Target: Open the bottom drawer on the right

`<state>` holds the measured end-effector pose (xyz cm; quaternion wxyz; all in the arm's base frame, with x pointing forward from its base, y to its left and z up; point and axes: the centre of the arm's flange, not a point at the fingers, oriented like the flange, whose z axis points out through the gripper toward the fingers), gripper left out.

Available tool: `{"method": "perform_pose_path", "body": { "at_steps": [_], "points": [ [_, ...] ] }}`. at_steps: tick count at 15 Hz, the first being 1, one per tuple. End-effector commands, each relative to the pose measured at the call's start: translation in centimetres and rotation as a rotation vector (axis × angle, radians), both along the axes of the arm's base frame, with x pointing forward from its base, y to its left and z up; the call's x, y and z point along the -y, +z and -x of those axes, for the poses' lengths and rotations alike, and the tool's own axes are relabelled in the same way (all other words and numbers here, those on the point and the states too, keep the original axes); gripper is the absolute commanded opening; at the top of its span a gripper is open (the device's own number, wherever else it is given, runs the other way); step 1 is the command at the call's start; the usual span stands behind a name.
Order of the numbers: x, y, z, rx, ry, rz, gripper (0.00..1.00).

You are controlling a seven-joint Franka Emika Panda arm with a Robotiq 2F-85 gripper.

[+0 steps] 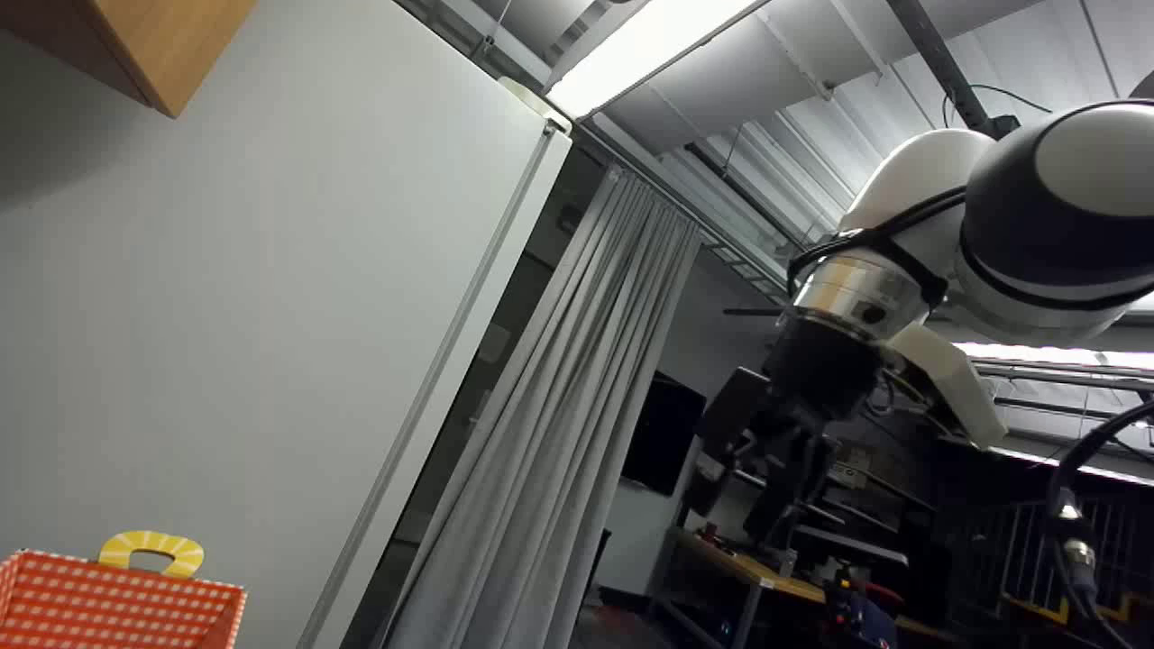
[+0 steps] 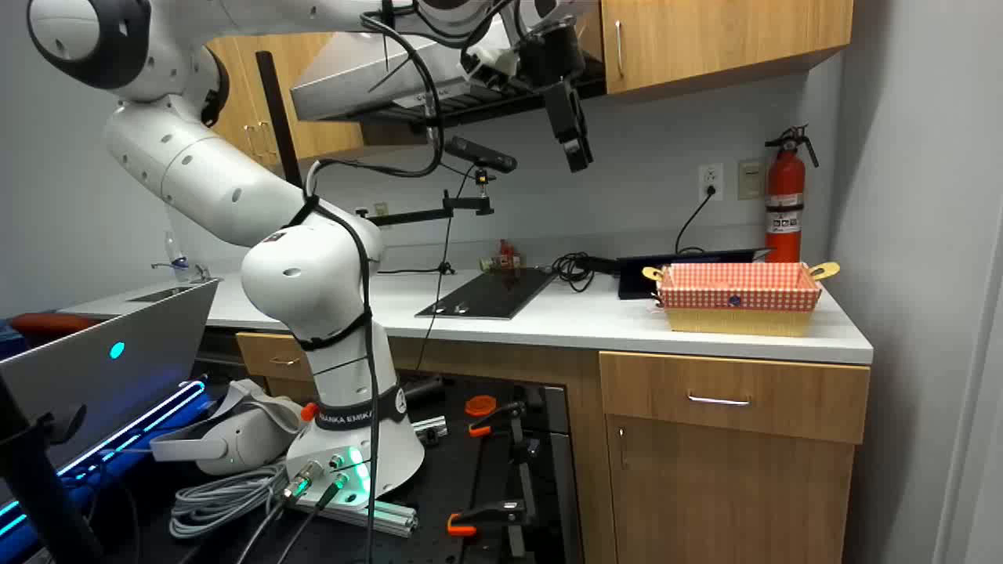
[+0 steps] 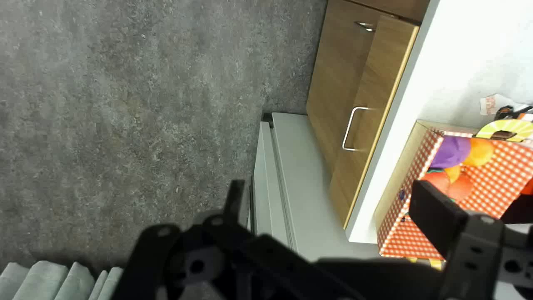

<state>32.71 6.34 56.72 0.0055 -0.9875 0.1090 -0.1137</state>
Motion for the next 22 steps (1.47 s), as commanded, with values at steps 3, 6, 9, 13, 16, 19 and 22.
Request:
{"method": "perform_pose_path", "body": {
  "at_steps": [3,6,9,13,16,19,22],
  "points": [
    [0.0,-0.1,-0.1,-0.002,0.0,0.0,1.0],
    [0.0,-0.1,-0.1,-0.002,0.0,0.0,1.0],
    [0.0,-0.1,-0.1,-0.002,0.0,0.0,1.0],
    [0.0,-0.1,-0.1,-0.002,0.0,0.0,1.0],
    [0.1,-0.3,-0.1,-0.008,0.007,-0.001,1.0],
    [0.5,-1.5,-0.5,-0.03,0.013,0.005,1.0],
    [1.3,-3.9,-1.1,-0.074,0.02,0.015,1.0]
  ]
}}
